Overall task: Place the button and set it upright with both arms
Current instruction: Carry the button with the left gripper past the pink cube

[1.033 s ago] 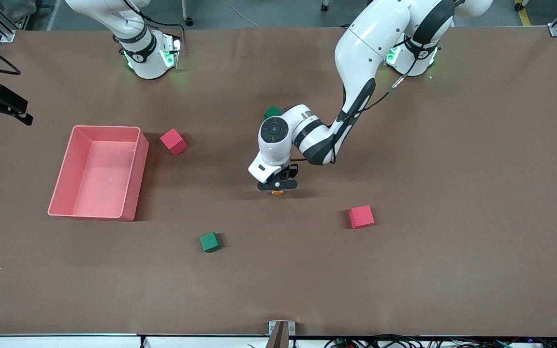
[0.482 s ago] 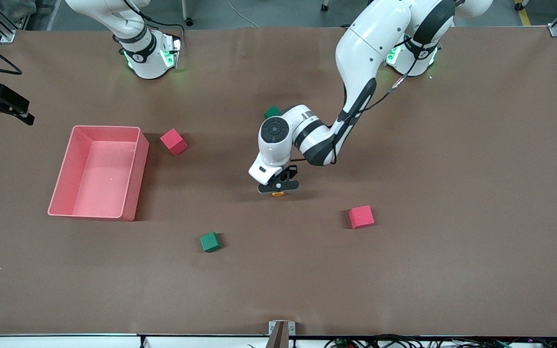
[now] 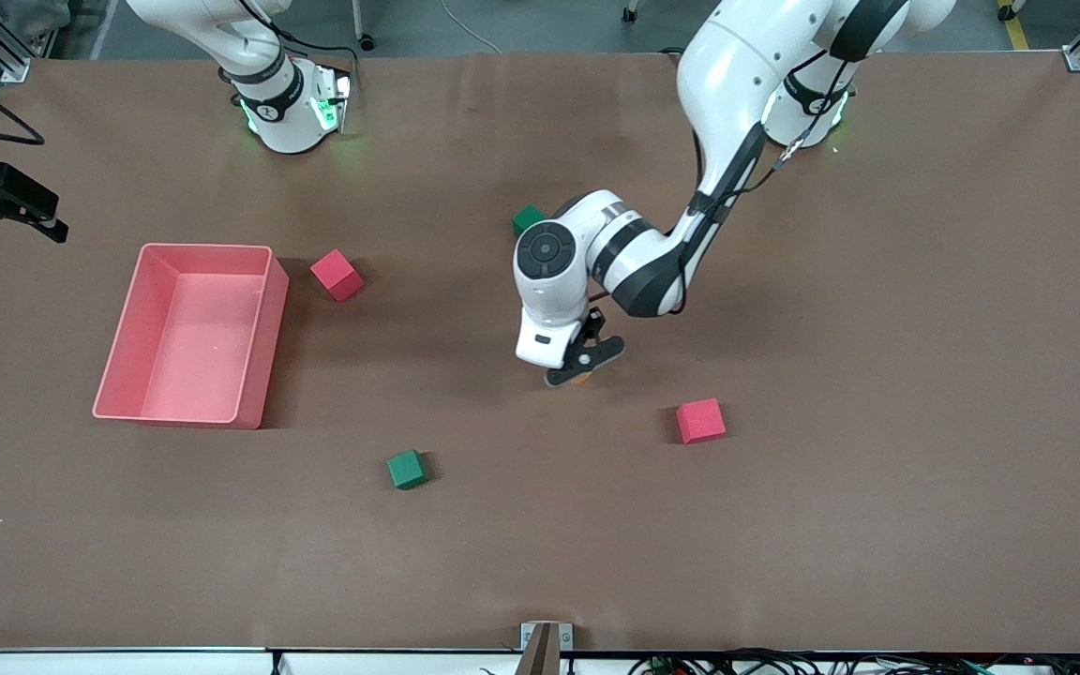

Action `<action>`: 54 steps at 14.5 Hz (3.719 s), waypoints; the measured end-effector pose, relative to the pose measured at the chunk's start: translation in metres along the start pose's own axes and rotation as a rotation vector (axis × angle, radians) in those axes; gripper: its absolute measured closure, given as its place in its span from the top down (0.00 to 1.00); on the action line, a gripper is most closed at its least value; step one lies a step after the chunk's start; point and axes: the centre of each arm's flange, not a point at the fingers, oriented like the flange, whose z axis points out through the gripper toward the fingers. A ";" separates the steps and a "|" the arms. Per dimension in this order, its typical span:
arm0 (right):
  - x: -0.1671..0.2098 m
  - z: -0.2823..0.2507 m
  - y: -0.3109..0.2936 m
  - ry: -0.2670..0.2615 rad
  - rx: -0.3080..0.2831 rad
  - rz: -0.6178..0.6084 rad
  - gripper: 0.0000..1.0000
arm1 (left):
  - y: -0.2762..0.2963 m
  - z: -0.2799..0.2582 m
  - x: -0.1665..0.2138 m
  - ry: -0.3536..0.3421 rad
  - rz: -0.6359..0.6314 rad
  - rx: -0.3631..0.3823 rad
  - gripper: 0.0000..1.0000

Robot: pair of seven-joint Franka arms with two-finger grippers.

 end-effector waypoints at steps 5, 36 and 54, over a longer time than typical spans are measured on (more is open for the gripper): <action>-0.002 -0.001 -0.001 -0.015 0.002 -0.001 1.00 | -0.073 -0.050 0.081 -0.008 -0.243 0.121 0.41; 0.003 -0.010 -0.020 0.005 -0.002 -0.039 1.00 | -0.423 0.218 0.309 1.138 -0.511 0.452 0.41; 0.003 0.000 -0.059 -0.060 0.001 -0.110 1.00 | -0.440 0.269 0.308 1.235 -0.550 0.458 0.41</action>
